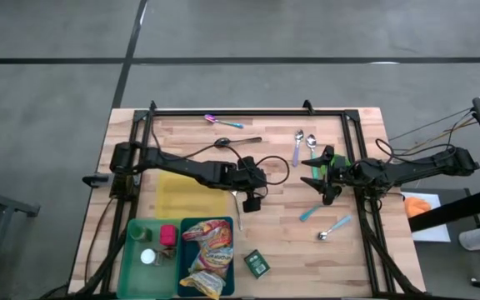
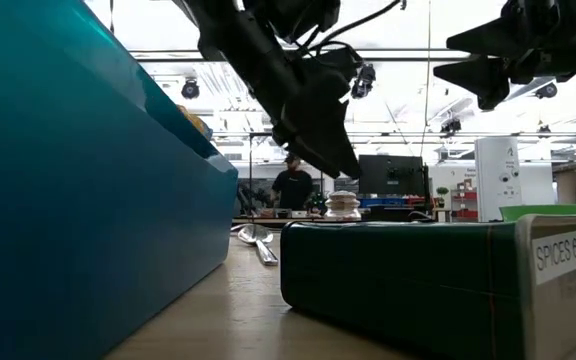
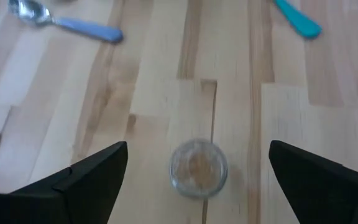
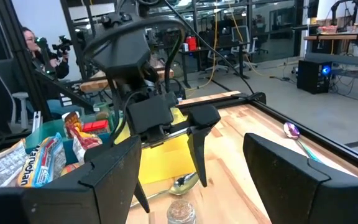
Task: Pick & Place Food Item
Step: Put the brown spice bottle into the green bin
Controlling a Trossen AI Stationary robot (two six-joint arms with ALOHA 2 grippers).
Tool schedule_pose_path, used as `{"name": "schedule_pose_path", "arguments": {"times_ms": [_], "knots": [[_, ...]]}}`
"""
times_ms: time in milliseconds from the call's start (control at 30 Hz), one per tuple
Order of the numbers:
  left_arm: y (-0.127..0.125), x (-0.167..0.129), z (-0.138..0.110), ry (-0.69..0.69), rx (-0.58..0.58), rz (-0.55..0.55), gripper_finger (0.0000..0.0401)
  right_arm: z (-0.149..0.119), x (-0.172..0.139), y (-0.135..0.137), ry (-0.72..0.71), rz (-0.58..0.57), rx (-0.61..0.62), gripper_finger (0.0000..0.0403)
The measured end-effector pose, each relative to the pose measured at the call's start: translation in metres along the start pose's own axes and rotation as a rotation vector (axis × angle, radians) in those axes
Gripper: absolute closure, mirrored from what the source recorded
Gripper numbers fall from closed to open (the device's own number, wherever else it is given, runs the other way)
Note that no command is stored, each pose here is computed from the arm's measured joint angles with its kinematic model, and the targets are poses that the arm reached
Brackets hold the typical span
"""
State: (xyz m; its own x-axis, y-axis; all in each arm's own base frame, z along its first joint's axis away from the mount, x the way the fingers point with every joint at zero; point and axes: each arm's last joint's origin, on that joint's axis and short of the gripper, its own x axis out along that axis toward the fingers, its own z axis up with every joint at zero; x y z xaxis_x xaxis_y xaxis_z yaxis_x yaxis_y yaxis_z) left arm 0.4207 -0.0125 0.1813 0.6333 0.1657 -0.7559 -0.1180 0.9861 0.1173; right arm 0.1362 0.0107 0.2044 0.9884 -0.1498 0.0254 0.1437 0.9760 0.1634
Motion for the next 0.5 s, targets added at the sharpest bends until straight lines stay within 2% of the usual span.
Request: {"name": "schedule_pose_path", "arguments": {"times_ms": [500], "knots": [[0.02, 0.014, -0.005, 0.021, -0.098, -0.077, 0.0005, 0.0, 0.0, 0.0, 0.001, 0.0, 0.0, 0.0122]]}}
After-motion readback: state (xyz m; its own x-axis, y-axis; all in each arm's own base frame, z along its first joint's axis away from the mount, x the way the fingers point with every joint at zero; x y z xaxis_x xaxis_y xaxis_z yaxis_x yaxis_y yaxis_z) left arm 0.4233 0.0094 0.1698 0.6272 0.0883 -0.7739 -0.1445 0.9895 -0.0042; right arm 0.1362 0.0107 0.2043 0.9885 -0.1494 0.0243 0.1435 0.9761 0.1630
